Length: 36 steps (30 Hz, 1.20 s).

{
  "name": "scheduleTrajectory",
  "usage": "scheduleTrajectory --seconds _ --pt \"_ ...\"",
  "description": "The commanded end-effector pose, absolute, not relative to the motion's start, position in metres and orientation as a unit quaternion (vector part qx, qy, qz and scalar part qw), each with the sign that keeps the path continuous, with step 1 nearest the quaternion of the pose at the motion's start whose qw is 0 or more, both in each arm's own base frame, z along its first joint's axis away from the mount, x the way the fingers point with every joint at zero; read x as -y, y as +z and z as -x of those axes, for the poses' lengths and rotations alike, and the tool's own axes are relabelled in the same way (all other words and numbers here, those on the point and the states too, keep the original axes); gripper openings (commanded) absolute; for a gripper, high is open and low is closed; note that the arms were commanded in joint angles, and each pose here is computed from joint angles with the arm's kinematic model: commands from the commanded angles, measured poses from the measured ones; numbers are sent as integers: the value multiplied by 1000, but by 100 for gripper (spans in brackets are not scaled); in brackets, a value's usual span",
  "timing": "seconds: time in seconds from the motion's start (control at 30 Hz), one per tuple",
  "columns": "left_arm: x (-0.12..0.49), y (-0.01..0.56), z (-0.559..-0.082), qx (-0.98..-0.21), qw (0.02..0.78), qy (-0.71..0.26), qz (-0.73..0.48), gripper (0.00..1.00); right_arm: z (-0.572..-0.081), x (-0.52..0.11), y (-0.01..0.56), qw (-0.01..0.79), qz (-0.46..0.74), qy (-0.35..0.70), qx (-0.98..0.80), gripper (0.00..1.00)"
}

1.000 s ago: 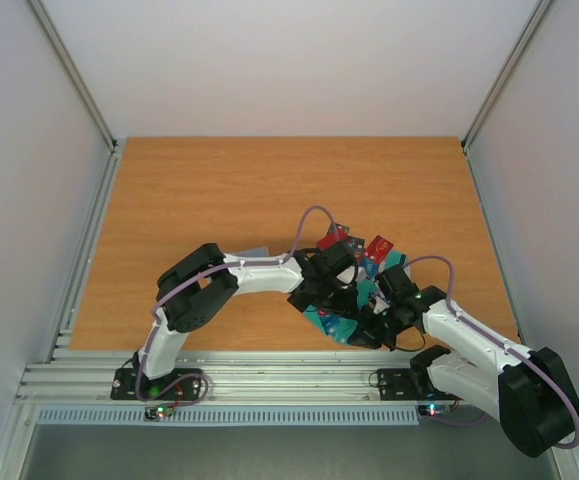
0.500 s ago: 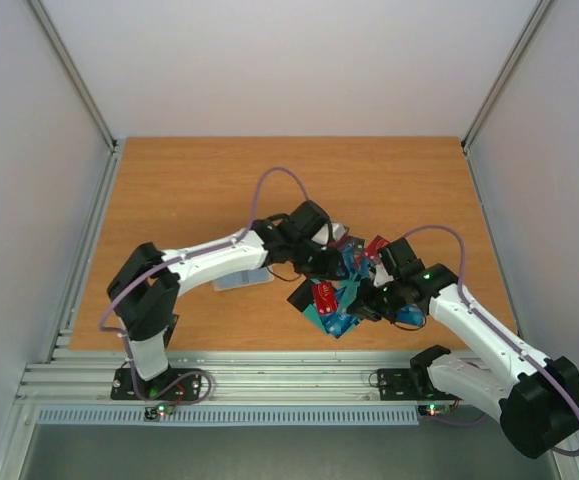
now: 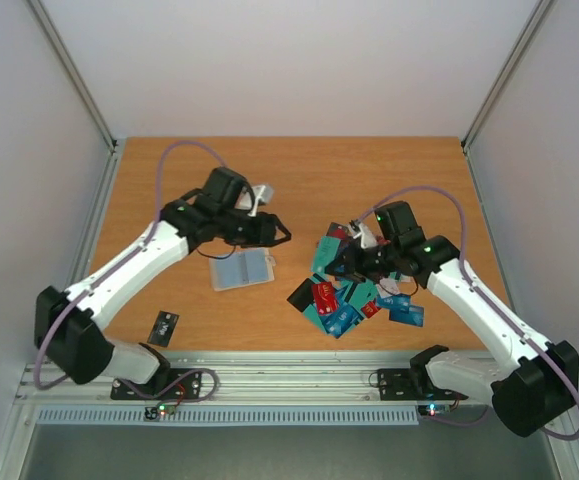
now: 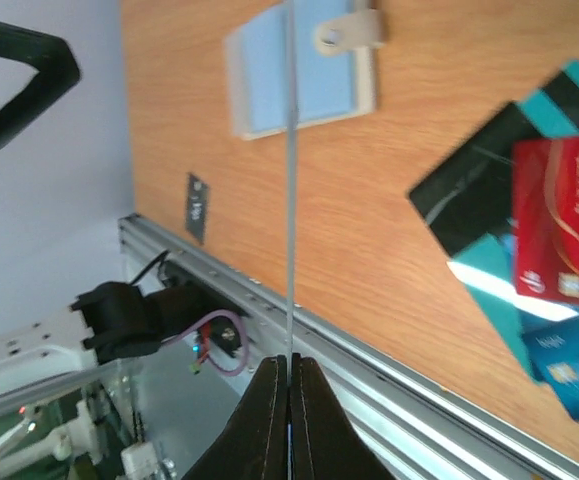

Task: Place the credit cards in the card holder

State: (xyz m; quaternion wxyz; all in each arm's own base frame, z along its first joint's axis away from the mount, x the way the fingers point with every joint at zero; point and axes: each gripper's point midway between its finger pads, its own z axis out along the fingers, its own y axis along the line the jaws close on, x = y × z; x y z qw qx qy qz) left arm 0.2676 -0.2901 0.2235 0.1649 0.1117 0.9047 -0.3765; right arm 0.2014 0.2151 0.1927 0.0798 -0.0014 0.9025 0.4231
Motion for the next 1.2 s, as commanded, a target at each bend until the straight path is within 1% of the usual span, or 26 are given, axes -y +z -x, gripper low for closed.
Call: scheduleTrajectory --seconds 0.0,0.27,0.43,0.67,0.77,0.97,1.07,1.17 --pt "261 240 -254 -886 159 -417 -124 56 -213 -248 240 109 86 508 -850 1" --pt "236 297 -248 -812 192 -537 -129 56 -223 -281 298 108 168 598 -776 1" --pt "230 336 -248 -750 212 -611 -138 52 -221 -292 326 93 212 640 -733 1" --pt "232 365 -244 -706 201 -659 -164 48 -214 -305 346 65 258 668 -695 1" --pt "234 368 -244 -702 187 -666 -167 44 -209 -313 351 52 272 672 -686 1" --pt "234 375 -243 -692 189 -672 -183 33 -208 -318 354 50 285 674 -680 1" --pt "234 375 -241 -692 186 -673 -184 25 -208 -319 354 48 289 674 -678 1" --pt "234 374 -239 -692 182 -674 -185 20 -208 -319 355 49 291 673 -678 1"
